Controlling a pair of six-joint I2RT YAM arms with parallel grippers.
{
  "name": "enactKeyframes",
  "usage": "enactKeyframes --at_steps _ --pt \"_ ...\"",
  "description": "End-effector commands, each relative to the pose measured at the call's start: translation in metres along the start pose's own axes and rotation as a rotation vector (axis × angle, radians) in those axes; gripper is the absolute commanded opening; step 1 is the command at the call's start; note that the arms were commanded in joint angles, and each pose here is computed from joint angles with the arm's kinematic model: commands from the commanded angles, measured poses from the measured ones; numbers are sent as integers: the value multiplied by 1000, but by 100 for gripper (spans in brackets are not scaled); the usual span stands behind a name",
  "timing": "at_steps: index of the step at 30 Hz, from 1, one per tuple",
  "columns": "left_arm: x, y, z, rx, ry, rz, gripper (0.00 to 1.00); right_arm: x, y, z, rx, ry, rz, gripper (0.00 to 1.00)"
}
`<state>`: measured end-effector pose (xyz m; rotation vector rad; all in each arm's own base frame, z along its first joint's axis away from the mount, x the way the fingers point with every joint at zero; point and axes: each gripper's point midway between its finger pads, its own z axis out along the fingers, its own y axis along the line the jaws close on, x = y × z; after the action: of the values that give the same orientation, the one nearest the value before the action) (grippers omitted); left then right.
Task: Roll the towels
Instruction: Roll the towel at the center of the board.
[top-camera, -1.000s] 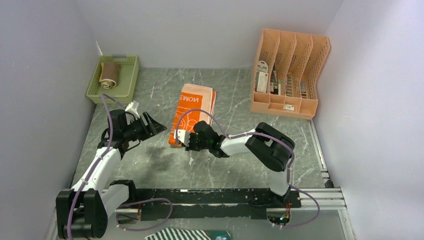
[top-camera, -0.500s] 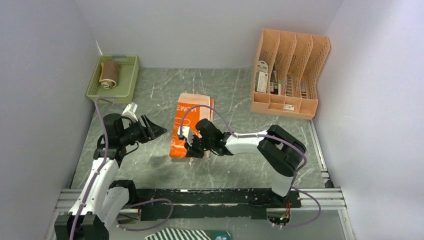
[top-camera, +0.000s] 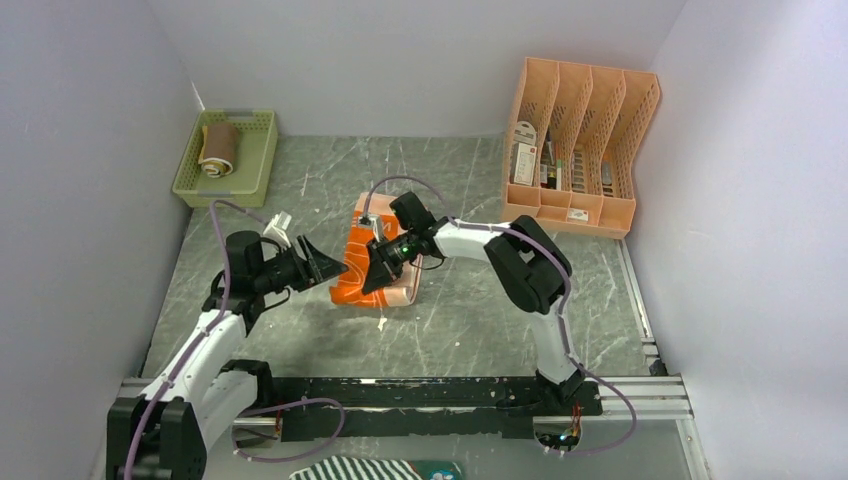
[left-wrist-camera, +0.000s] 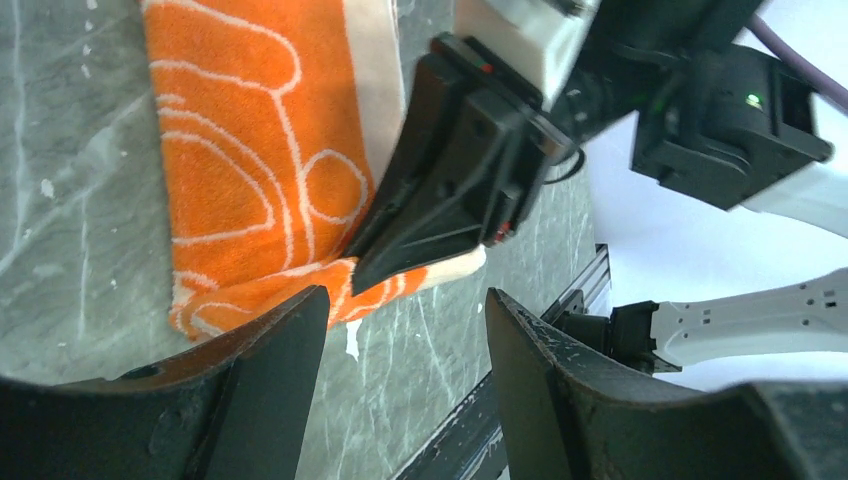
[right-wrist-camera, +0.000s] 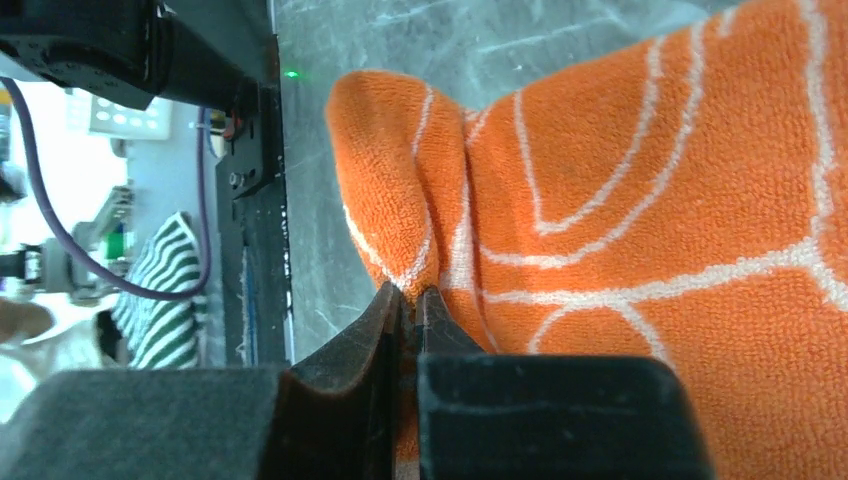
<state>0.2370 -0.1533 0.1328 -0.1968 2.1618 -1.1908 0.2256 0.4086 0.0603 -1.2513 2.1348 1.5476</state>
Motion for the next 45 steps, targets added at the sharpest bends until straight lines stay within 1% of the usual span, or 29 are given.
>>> enactKeyframes --at_steps 1,6,13,18,23,26,29,31,36,39,40,42,43,44,45 --pt "-17 -25 3 85 -36 67 70 13 -1 -2 -80 69 192 0" --pt "-3 -28 14 116 13 63 69 29 -21 -2 -54 85 273 0" --pt "26 -26 36 144 86 40 66 35 -36 -4 -40 58 320 0" --pt "28 -30 37 168 90 29 65 37 -48 -5 -31 46 358 0" --pt "36 -36 33 194 114 7 60 36 -55 -7 -20 31 377 0" --pt "46 -23 35 152 134 0 52 36 -58 -8 -15 28 384 0" --pt "54 -12 40 148 148 -22 46 36 -59 -7 -12 28 388 0" --pt "57 -1 44 119 142 -31 47 36 -59 -8 -9 28 388 0" --pt "52 42 55 -58 76 -7 49 37 -58 -12 18 41 370 0" --pt "48 55 57 -110 53 3 50 35 -53 -17 44 32 326 0" --pt "46 57 58 -121 45 6 50 33 -51 -20 56 24 302 1" --pt "43 60 60 -135 40 14 50 30 -50 -28 112 1 244 20" --pt "42 61 61 -139 42 17 50 26 -49 -33 148 -15 199 28" --pt "42 62 62 -141 45 22 49 24 -50 -39 195 -31 162 35" --pt "42 62 63 -142 47 24 50 15 -47 -49 246 -63 118 38"
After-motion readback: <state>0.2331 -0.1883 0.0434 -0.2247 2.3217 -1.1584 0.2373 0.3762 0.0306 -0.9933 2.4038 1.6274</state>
